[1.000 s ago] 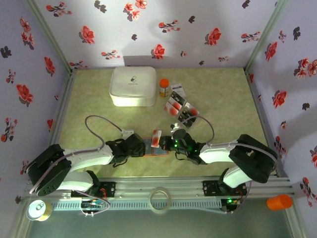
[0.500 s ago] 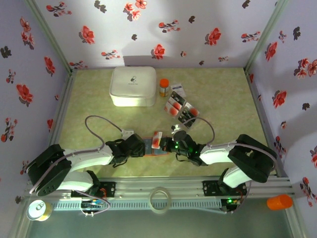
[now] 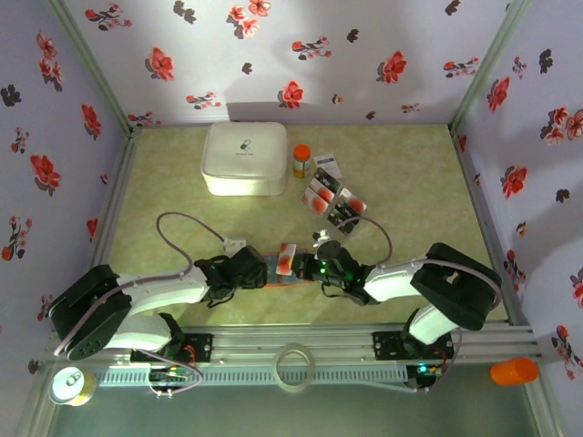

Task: Put the credit cards into the card holder
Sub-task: Insert the credit card into the card slot.

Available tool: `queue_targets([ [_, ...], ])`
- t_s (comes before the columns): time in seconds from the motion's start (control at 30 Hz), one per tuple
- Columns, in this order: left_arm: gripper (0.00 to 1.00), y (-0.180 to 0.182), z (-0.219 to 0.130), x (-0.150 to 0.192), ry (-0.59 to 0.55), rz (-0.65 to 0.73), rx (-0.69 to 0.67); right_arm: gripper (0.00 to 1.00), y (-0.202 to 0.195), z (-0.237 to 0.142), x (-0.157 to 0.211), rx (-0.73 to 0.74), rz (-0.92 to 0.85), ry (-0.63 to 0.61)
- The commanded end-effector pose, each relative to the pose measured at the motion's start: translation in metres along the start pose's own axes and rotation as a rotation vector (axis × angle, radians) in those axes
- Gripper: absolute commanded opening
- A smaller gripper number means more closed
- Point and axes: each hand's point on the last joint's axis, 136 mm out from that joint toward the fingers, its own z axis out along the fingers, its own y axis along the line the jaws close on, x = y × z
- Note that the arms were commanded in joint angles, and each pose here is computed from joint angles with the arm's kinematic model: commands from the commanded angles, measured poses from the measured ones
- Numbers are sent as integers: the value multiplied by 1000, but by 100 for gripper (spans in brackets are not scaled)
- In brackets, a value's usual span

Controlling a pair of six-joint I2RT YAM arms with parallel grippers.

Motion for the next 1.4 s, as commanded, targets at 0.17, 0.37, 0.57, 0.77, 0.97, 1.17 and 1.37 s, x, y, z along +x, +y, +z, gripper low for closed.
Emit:
queue_targets([
  [0.17,100,10,3,10,11,0,-34,0,-4,-1,8,-1,11,15],
  [0.37,100,8,3,8,7,1,-30,0,-10,-4,14,10,14,32],
  [0.57,100,8,3,8,7,2,-29,0,-14,-5,22,20,13,53],
  [0.77,100,8,3,8,8,2,-29,0,-15,-2,26,23,14,72],
  [0.97,100,8,3,8,10,2,-31,0,-19,-4,30,28,24,73],
  [1.17,100,9,4,9,9,0,-30,0,-25,-7,35,45,35,87],
  [1.37,100,8,4,9,9,-1,-30,0,-27,-5,39,57,35,116],
])
